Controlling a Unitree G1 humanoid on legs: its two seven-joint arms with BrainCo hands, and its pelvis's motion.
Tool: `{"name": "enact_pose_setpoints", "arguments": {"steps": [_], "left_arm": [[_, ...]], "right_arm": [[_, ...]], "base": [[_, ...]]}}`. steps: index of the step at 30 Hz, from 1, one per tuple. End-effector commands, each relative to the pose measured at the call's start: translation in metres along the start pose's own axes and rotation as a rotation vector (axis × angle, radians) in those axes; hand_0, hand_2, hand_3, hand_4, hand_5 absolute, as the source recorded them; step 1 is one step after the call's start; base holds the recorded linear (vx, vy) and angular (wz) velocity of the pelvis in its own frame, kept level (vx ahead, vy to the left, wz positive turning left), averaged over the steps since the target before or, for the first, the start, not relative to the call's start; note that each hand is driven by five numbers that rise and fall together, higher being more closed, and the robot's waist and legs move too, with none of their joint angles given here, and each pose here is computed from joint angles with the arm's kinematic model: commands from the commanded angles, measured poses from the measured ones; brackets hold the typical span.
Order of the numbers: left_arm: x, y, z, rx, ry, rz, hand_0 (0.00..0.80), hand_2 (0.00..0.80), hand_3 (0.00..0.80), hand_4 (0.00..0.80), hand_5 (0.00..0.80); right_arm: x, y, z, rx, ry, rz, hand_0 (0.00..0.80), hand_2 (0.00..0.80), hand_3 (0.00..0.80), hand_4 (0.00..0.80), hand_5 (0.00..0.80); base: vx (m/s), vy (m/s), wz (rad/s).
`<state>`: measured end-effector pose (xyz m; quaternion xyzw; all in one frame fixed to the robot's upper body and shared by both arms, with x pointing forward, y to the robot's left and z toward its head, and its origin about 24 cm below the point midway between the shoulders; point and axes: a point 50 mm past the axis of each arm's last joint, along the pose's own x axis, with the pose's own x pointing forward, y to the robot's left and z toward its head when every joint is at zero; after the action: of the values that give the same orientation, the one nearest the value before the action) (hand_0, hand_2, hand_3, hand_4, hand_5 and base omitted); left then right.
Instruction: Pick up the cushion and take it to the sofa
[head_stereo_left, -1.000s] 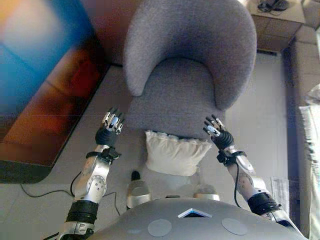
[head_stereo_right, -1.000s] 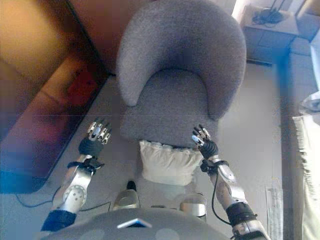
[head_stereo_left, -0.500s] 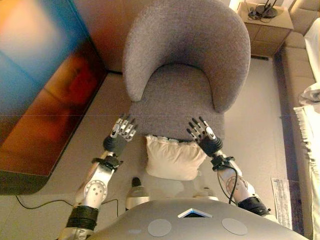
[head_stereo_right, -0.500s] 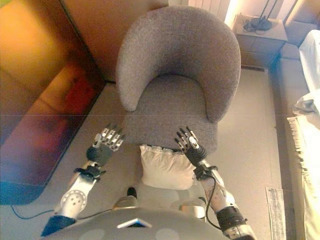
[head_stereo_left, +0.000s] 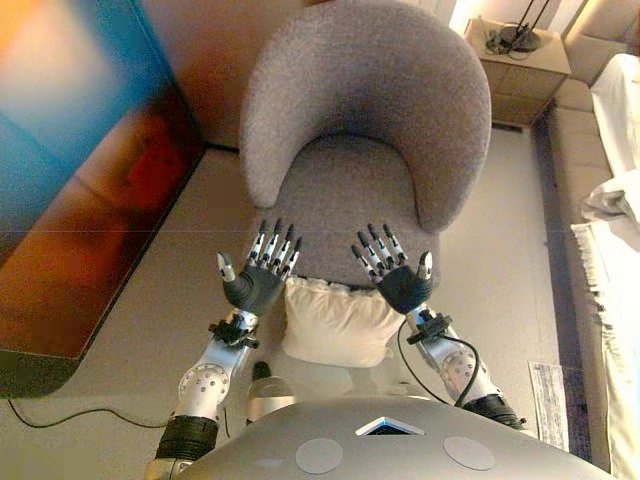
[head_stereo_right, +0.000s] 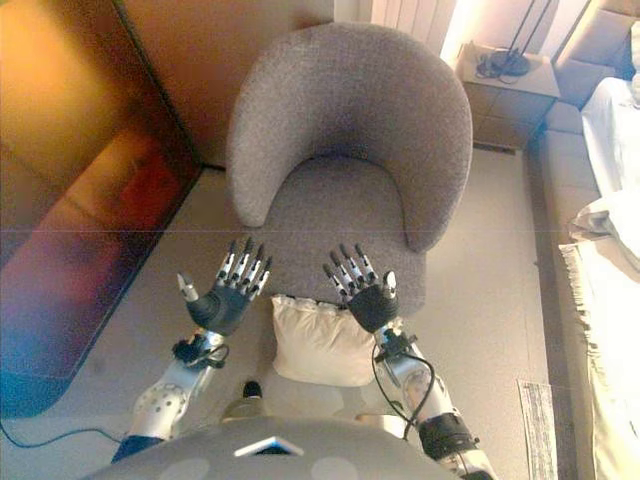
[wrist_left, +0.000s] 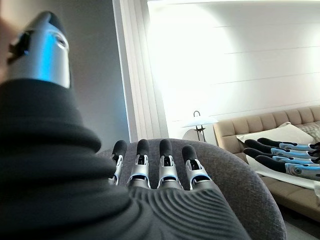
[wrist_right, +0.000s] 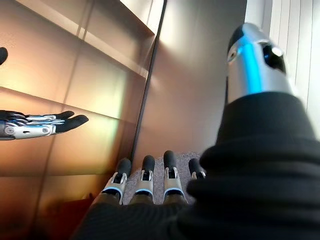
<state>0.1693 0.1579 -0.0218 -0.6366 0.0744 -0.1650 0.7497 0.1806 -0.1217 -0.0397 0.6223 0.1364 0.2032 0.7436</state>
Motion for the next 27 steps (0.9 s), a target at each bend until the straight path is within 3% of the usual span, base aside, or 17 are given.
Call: {"name": "enact_pose_setpoints", "arguments": {"steps": [1,8,11,13,14,15,18,22,27], "left_arm": [[0.019,-0.016,0.011,0.051,-0.004,-0.119,0.0,0.0,0.0,0.0,0.0],[0.021,-0.016,0.009,0.066,0.01,-0.101,0.0,0.0,0.0,0.0,0.0],[0.019,-0.007,0.023,0.328,0.0,0.045,0.0,0.0,0.0,0.0,0.0],[0.015,-0.004,0.042,0.688,-0.025,0.202,0.0,0.0,0.0,0.0,0.0],[0.015,-0.005,0.048,0.744,-0.034,0.239,0.0,0.0,0.0,0.0,0.0],[0.016,-0.007,0.06,0.955,-0.048,0.324,0.0,0.0,0.0,0.0,0.0],[0.013,-0.006,0.076,1.157,-0.045,0.438,0.0,0.0,0.0,0.0,0.0],[0.009,0.006,0.086,1.239,-0.052,0.557,0.0,0.0,0.0,0.0,0.0],[0.011,0.019,0.083,1.211,-0.05,0.614,0.0,0.0,0.0,0.0,0.0]], "right_arm": [[0.018,0.023,0.01,-0.013,-0.032,0.139,0.0,0.0,0.0,0.0,0.0],[0.018,0.023,0.008,-0.028,-0.042,0.142,0.0,0.0,0.0,0.0,0.0],[0.017,0.019,0.015,-0.154,-0.048,0.066,0.0,0.0,0.0,0.0,0.0],[0.012,0.01,0.03,-0.459,-0.09,-0.143,0.0,0.0,0.0,0.0,0.0],[0.011,0.008,0.036,-0.533,-0.098,-0.189,0.0,0.0,0.0,0.0,0.0],[0.008,0.005,0.048,-0.766,-0.102,-0.314,0.0,0.0,0.0,0.0,0.0],[0.002,-0.001,0.063,-0.92,-0.095,-0.43,0.0,0.0,0.0,0.0,0.0],[0.0,-0.01,0.07,-1.031,-0.066,-0.52,0.0,0.0,0.0,0.0,0.0],[0.0,-0.028,0.071,-1.014,-0.06,-0.645,0.0,0.0,0.0,0.0,0.0]], "base": [[-0.03,-0.013,-0.04],[-0.006,-0.002,-0.01],[0.0,0.0,0.0],[0.0,0.0,0.0],[0.0,0.0,0.0],[0.0,0.0,0.0],[0.0,0.0,0.0],[0.032,-0.001,0.0],[0.021,-0.003,0.01]]}}
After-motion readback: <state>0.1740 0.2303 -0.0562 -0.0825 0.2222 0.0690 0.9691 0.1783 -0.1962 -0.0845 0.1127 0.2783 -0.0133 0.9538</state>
